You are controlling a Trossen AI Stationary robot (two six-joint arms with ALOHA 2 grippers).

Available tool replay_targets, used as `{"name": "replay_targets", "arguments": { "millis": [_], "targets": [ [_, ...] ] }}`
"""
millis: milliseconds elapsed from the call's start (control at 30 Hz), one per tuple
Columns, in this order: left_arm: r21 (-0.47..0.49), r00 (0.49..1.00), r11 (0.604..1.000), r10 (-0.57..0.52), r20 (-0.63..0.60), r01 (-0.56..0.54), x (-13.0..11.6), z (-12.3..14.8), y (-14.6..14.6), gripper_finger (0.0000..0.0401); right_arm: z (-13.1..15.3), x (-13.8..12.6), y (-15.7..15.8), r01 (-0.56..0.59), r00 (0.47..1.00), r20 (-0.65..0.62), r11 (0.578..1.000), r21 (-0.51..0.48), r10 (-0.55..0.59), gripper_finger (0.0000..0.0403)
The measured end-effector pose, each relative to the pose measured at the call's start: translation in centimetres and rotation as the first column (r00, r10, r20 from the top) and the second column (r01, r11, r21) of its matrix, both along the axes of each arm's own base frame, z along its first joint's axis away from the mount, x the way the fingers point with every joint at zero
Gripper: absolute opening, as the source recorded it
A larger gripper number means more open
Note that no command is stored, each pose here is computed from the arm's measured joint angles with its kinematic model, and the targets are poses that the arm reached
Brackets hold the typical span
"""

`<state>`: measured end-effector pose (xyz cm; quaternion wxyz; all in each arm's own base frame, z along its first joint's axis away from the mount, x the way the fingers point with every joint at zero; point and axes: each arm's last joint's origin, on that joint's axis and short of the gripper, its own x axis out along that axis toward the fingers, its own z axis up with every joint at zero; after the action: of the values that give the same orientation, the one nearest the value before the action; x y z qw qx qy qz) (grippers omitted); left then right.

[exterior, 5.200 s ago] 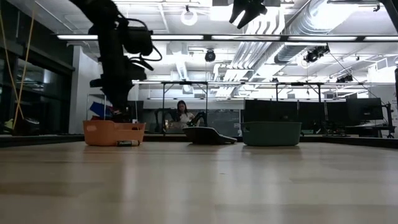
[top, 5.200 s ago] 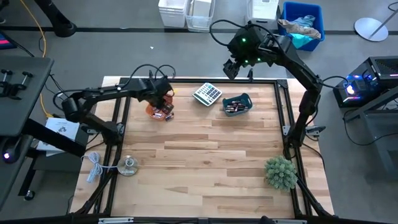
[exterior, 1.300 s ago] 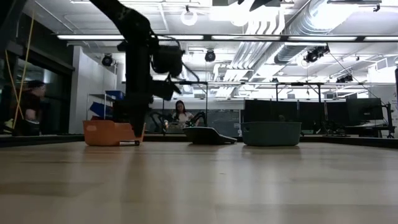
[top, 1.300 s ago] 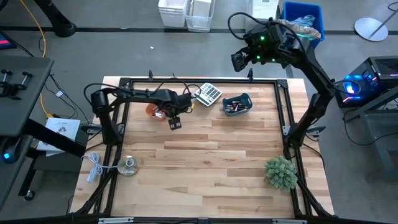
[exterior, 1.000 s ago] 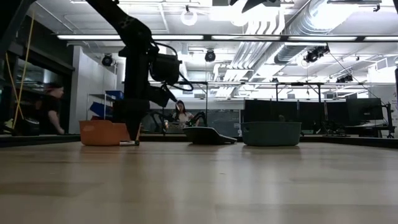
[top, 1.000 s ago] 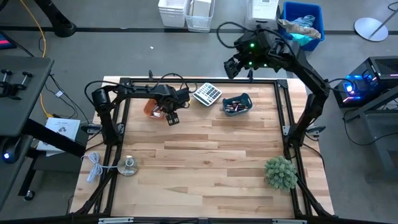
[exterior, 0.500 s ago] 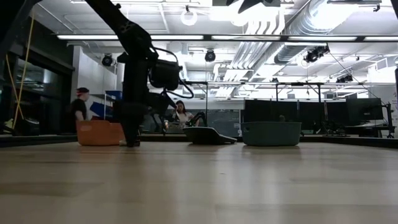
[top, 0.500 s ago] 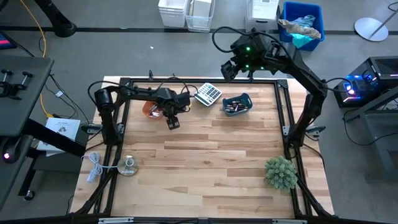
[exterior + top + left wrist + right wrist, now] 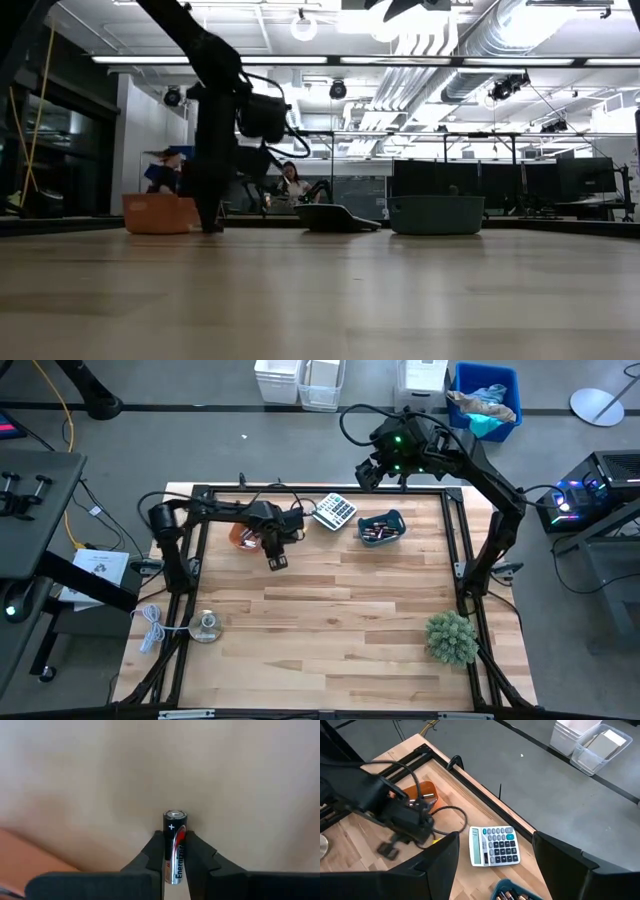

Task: Sort batteries
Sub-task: Put the silver battery into the orange bin

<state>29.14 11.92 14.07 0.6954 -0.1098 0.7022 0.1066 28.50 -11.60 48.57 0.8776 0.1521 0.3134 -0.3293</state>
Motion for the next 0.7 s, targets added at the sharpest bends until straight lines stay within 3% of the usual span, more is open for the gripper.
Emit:
{"name": "replay_targets", "arguments": {
  "millis": [100,167,300,400,500,600,700],
  "targets": [
    [-0.051,0.988,0.998,0.048,0.144,-0.041,-0.5,3.3,-0.4,0.0030,0.0,0.0,0.0,-0.010,1.000,-0.008,1.000,-0.009,0.010,0.0247],
    [-0.058,0.947,0.993,0.118,0.298,-0.106,-1.0,6.4,0.2,0.0030,0.0,0.0,0.0,-0.009,1.000,-0.008,1.000,-0.010,0.009,0.0247],
    [0.024,0.837,0.972,0.189,0.513,-0.234,-2.7,11.3,0.9,0.0030,0.0,0.0,-0.1,-0.005,1.000,-0.022,1.000,-0.031,0.005,0.0247],
    [0.120,0.789,0.932,0.214,0.576,-0.341,-4.7,13.8,1.8,0.0030,-0.1,-0.2,0.0,-0.007,0.999,-0.045,1.000,-0.025,0.006,0.0247],
    [0.190,0.786,0.876,0.277,0.553,-0.443,-6.7,14.4,3.2,0.0030,-0.3,-0.5,0.2,-0.015,0.997,-0.080,1.000,-0.017,0.014,0.0247],
    [0.174,0.775,0.845,0.356,0.522,-0.506,-8.1,13.7,4.4,0.0030,-0.5,-0.8,0.5,-0.029,0.992,-0.119,1.000,-0.009,0.028,0.0247],
    [0.118,0.757,0.830,0.427,0.495,-0.545,-9.2,11.3,4.8,0.0030,-0.5,-1.1,1.1,-0.049,0.988,-0.148,0.999,-0.003,0.048,0.0247]
  ]
}}
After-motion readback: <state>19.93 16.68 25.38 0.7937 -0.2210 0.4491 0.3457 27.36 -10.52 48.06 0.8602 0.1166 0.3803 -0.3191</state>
